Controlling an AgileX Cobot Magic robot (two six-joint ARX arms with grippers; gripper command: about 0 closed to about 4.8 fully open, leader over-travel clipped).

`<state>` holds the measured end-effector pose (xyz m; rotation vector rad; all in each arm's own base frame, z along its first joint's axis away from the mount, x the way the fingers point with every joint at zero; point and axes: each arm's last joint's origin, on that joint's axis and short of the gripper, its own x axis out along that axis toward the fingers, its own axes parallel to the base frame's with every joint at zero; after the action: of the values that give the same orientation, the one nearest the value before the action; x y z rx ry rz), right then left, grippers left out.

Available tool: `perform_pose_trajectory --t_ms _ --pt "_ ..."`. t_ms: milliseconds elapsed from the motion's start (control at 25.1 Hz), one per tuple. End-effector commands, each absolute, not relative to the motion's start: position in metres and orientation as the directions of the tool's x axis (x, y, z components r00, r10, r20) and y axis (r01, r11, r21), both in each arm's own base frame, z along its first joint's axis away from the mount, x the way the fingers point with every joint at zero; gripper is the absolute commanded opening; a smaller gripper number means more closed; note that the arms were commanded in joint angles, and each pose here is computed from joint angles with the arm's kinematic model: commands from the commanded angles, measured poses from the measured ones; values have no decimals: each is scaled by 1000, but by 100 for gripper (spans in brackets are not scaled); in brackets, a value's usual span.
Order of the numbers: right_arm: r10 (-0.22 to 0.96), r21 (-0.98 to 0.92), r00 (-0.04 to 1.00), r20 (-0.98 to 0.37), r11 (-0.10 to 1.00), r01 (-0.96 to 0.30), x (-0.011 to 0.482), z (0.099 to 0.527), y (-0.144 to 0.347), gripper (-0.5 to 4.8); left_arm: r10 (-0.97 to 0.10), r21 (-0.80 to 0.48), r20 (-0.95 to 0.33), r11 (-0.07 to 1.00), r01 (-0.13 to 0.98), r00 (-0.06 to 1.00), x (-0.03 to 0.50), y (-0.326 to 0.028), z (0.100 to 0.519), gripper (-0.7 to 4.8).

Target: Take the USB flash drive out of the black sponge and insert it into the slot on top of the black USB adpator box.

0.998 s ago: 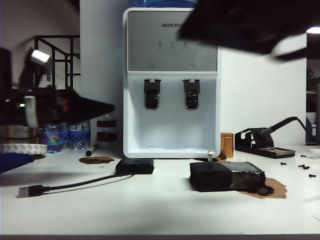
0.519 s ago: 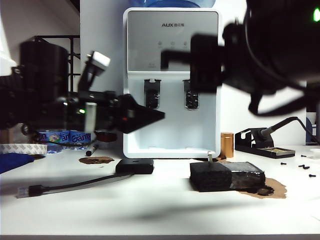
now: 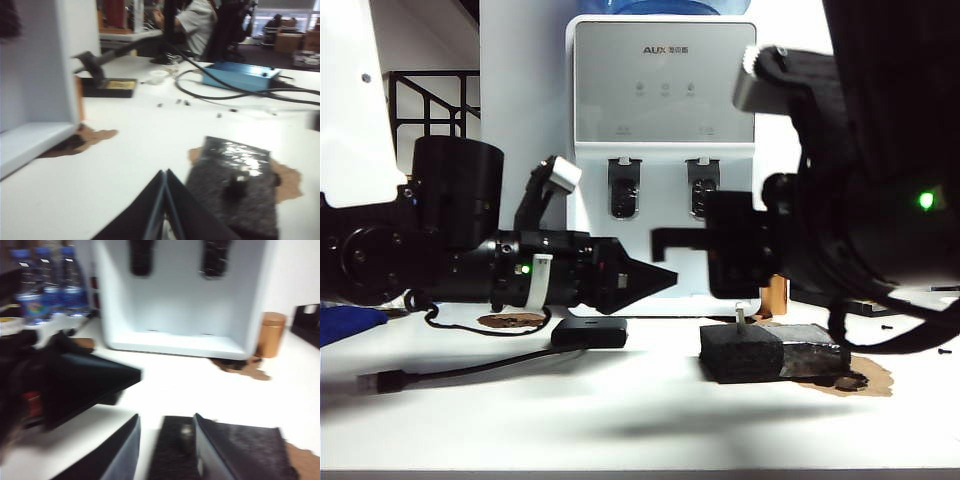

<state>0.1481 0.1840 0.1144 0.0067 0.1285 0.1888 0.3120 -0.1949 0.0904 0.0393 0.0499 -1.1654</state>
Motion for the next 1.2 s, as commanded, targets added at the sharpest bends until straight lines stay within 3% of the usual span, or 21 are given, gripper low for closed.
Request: perform_pose_trajectory --t_ms 40,319,758,958,998,1197 --pt "241 61 962 -132 970 -234 154 114 183 174 -938 25 -39 345 938 346 307 -205 95 -4" --pt "338 81 921 -193 941 -328 161 104 191 174 -943 16 -54 329 944 329 297 -220 91 -4" --pt "213 58 962 -172 977 -205 168 103 192 125 -922 -13 -106 376 926 373 295 -222 72 -4" --pt "235 51 970 -68 971 -232 173 115 190 114 -913 -22 -124 395 918 390 296 -222 69 -4" --pt "231 45 971 -69 973 -228 179 116 186 89 -913 -21 -123 395 918 390 296 -222 69 -4" --pt "258 47 959 -113 966 -255 188 111 178 79 -911 -29 -135 396 918 389 295 -222 65 -4"
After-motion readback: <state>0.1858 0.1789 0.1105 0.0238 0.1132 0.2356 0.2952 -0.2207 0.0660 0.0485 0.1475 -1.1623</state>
